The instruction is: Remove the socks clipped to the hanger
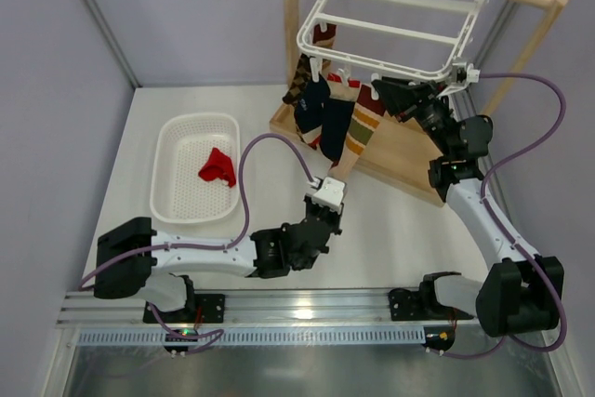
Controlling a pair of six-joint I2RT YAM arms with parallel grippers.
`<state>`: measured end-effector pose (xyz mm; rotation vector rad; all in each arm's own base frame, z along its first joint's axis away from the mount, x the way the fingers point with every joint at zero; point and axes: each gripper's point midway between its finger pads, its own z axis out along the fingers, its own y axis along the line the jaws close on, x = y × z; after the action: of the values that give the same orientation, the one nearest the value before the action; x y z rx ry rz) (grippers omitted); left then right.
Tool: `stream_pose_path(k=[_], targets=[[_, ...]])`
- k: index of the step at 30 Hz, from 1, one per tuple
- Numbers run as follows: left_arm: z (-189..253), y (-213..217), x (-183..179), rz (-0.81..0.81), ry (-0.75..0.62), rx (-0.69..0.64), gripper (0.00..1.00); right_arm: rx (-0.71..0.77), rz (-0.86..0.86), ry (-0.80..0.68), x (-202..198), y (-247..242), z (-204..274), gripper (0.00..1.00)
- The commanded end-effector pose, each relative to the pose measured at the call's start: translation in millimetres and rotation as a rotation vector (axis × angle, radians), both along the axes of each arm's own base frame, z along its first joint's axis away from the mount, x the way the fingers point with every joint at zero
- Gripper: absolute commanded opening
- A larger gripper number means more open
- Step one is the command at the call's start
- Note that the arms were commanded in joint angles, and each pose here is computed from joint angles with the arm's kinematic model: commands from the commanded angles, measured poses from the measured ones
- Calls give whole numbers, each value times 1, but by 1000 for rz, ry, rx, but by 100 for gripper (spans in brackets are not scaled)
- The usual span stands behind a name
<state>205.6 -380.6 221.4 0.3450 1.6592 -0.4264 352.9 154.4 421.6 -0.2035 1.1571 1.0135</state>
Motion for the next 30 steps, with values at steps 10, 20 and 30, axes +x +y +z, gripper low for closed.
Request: stream_pose_path(k=[10, 20, 30], targets=[[14, 7, -6, 16, -4, -48, 0, -18, -88, -51, -2, -9, 14, 59], [12, 13, -6, 29, -4, -40, 0, -23, -120, -34, 2, -13, 5, 76], [9, 7, -6, 16, -4, -31, 0, -11, -43, -30, 10, -1, 6, 93]])
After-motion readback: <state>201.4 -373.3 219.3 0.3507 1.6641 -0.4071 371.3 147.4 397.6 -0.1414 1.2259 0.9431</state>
